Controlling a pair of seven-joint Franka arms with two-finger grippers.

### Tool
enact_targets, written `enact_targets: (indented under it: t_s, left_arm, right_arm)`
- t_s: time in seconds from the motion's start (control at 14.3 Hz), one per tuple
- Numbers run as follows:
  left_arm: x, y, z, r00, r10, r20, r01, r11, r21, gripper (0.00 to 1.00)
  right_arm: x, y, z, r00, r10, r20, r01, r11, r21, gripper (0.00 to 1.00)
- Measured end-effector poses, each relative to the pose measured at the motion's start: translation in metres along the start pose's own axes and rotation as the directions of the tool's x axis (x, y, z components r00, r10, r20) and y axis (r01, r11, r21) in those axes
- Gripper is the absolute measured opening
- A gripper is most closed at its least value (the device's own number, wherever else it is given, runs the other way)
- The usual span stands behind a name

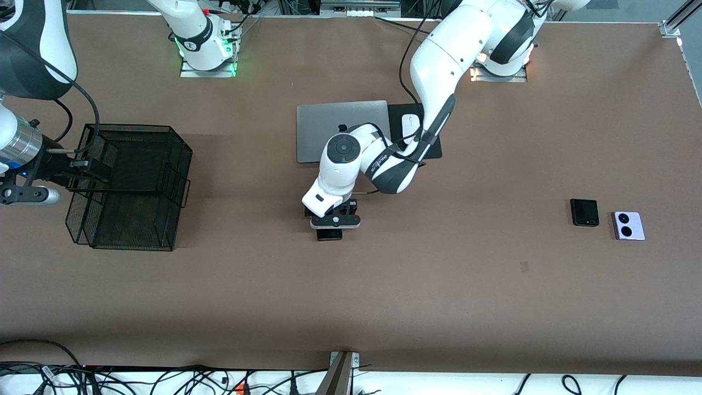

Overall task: Place phones with both arms
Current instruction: 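Set the black bar phone down below the laptop and open the left gripper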

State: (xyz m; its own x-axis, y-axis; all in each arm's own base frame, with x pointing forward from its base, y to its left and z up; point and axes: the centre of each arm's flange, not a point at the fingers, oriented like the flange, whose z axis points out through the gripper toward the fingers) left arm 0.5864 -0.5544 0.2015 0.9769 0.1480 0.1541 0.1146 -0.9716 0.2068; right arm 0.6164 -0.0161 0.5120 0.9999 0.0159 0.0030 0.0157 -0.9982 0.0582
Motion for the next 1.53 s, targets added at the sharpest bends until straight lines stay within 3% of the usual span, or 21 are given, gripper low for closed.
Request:
enact_targets:
  t_s: [0.7, 0.91, 1.12, 1.53]
  left_arm:
    - [-0.01, -0.002, 0.028, 0.999, -0.032, -0.024, 0.032, 0.999, -0.019, 0.8]
    - [-0.02, 0.003, 0.034, 0.997, -0.078, -0.028, 0.077, 0.997, -0.026, 1.0]
    - [-0.02, 0.005, 0.032, 0.991, -0.128, -0.034, 0.127, 0.991, -0.029, 1.0]
    - [0.022, -0.007, -0.014, 0.984, -0.178, -0.023, 0.179, 0.983, 0.033, 1.0]
  right_arm:
    - [0.0, 0.0, 0.0, 1.0, 0.0, 0.0, 0.0, 1.0, 0.0, 1.0]
    - [0.0, 0.0, 0.0, 1.0, 0.0, 0.0, 0.0, 1.0, 0.0, 1.0]
    - [0.0, 0.0, 0.0, 1.0, 0.0, 0.0, 0.0, 1.0, 0.0, 1.0]
    - [0.0, 0.0, 0.0, 1.0, 0.0, 0.0, 0.0, 1.0, 0.0, 1.0]
